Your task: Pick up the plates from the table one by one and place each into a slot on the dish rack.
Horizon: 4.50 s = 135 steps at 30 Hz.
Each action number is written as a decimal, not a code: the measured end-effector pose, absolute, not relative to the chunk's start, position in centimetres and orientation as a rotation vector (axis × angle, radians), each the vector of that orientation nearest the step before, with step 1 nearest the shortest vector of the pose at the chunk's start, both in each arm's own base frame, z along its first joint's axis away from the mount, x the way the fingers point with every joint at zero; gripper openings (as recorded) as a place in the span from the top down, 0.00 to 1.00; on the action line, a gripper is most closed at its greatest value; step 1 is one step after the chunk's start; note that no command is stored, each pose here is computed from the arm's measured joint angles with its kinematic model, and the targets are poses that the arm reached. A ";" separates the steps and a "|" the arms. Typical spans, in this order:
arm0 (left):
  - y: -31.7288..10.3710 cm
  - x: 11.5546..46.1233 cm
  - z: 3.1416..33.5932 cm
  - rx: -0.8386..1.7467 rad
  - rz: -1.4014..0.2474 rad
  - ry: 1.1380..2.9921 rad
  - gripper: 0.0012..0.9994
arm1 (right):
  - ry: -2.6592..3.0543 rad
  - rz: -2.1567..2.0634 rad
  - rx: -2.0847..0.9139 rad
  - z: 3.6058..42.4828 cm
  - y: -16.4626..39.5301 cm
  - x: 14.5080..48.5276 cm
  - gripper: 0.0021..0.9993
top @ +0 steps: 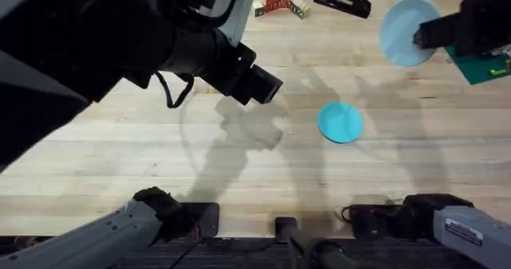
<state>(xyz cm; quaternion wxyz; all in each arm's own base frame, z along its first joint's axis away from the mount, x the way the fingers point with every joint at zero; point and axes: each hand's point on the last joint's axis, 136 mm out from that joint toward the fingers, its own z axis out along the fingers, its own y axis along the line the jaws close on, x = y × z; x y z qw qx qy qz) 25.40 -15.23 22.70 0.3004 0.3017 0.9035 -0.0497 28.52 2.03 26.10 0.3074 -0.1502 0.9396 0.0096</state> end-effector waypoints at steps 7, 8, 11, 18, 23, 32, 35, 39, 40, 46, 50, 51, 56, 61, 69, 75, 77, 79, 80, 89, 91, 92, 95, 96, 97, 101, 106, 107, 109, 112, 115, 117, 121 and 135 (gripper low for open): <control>-15.2 25.4 22.7 0.800 -0.130 2.398 0.01 | 2.480 -0.164 -0.394 29.3 -0.6 29.4 0.97; -15.2 25.4 22.7 0.800 -0.130 2.398 0.00 | 2.476 -0.184 -0.386 29.7 -1.1 29.8 0.97; -15.2 25.4 22.7 0.800 -0.130 2.398 0.00 | 2.466 -0.244 -0.343 31.0 -3.0 31.4 0.97; -15.2 25.4 22.7 0.800 -0.129 2.398 0.01 | 2.444 -0.312 -0.268 32.1 -7.6 34.4 0.97; -15.2 25.4 22.7 0.800 -0.129 2.398 0.01 | 2.430 -0.293 -0.274 31.2 -9.9 36.4 0.97; -15.2 25.4 22.7 0.800 -0.129 2.398 0.01 | 2.433 -0.294 -0.362 29.8 -11.9 37.6 0.97; -15.2 25.4 22.7 0.800 -0.129 2.398 0.01 | 2.418 -0.296 -0.433 29.5 -11.8 38.3 0.97; -15.2 25.4 22.7 0.800 -0.129 2.398 0.01 | 2.425 -0.293 -0.487 28.5 -12.0 39.1 0.97; -15.2 25.4 22.7 0.800 -0.129 2.398 0.01 | 2.426 -0.293 -0.495 28.3 -12.0 39.3 0.97; -15.2 25.4 22.7 0.800 -0.129 2.398 0.01 | 2.402 -0.314 -0.516 28.5 -12.2 39.8 0.97; -15.2 25.4 22.7 0.800 -0.129 2.398 0.00 | 2.394 -0.319 -0.519 28.6 -12.2 40.0 0.97; -15.2 25.4 22.7 0.800 -0.129 2.398 0.00 | 2.396 -0.318 -0.518 28.5 -12.3 40.0 0.97; -15.2 25.4 22.7 0.800 -0.129 2.398 0.00 | 2.414 -0.305 -0.501 27.3 -13.1 40.9 0.97; -15.2 25.4 22.7 0.800 -0.129 2.398 0.01 | 2.435 -0.267 -0.464 25.6 -14.5 41.8 0.97; -15.2 25.4 22.7 0.800 -0.129 2.398 0.00 | 2.414 -0.245 -0.436 24.6 -15.6 43.4 0.97; -15.2 25.4 22.7 0.800 -0.129 2.398 0.01 | 2.389 -0.247 -0.410 24.1 -16.1 44.8 0.97; -15.2 25.4 22.7 0.800 -0.129 2.398 0.01 | 2.396 -0.241 -0.406 23.6 -16.2 45.0 0.97; -15.2 25.4 22.7 0.800 -0.129 2.398 0.01 | 2.405 -0.233 -0.403 23.0 -16.3 45.3 0.97; -15.2 25.4 22.7 0.800 -0.129 2.398 0.01 | 2.412 -0.228 -0.403 22.7 -16.4 45.4 0.97; -15.2 25.4 22.7 0.800 -0.129 2.398 0.01 | 2.472 -0.179 -0.404 19.4 -16.6 46.1 0.97; -15.2 25.4 22.7 0.800 -0.129 2.398 0.01 | 2.477 -0.162 -0.406 18.9 -16.5 46.2 0.97; -15.2 25.4 22.7 0.800 -0.129 2.398 0.01 | 2.477 -0.150 -0.409 18.8 -16.4 46.2 0.97; -15.2 25.4 22.7 0.800 -0.129 2.398 0.01 | 2.471 -0.141 -0.412 18.7 -16.3 46.4 0.97; -15.2 25.4 22.7 0.800 -0.129 2.398 0.01 | 2.465 -0.142 -0.412 18.7 -16.3 46.6 0.97; -15.2 25.4 22.7 0.800 -0.129 2.398 0.01 | 2.458 -0.143 -0.413 18.8 -16.3 46.7 0.97; -15.2 25.4 22.7 0.799 -0.129 2.398 0.01 | 2.452 -0.135 -0.415 18.3 -16.4 47.2 0.97; -15.2 25.4 22.7 0.796 -0.130 2.399 0.01 | 2.467 -0.124 -0.415 17.4 -16.5 47.3 0.97; -15.2 25.4 22.7 0.796 -0.130 2.399 0.01 | 2.470 -0.122 -0.414 17.3 -16.5 47.4 0.97; -15.2 25.4 22.7 0.796 -0.130 2.400 0.01 | 2.475 -0.118 -0.414 17.0 -16.5 47.4 0.97; -15.2 25.4 22.7 0.796 -0.130 2.399 0.01 | 2.483 -0.112 -0.414 16.5 -16.5 47.5 0.97; -15.2 25.4 22.7 0.796 -0.130 2.399 0.01 | 2.488 -0.108 -0.415 16.1 -16.6 47.5 0.97; -15.2 25.4 22.7 0.796 -0.130 2.399 0.01 | 2.492 -0.105 -0.416 15.8 -16.6 47.6 0.97; -15.2 25.4 22.7 0.796 -0.130 2.399 0.01 | 2.501 -0.098 -0.415 15.2 -16.7 47.7 0.97; -15.2 25.4 22.7 0.796 -0.130 2.400 0.01 | 2.508 -0.116 -0.421 14.9 -17.1 47.8 0.97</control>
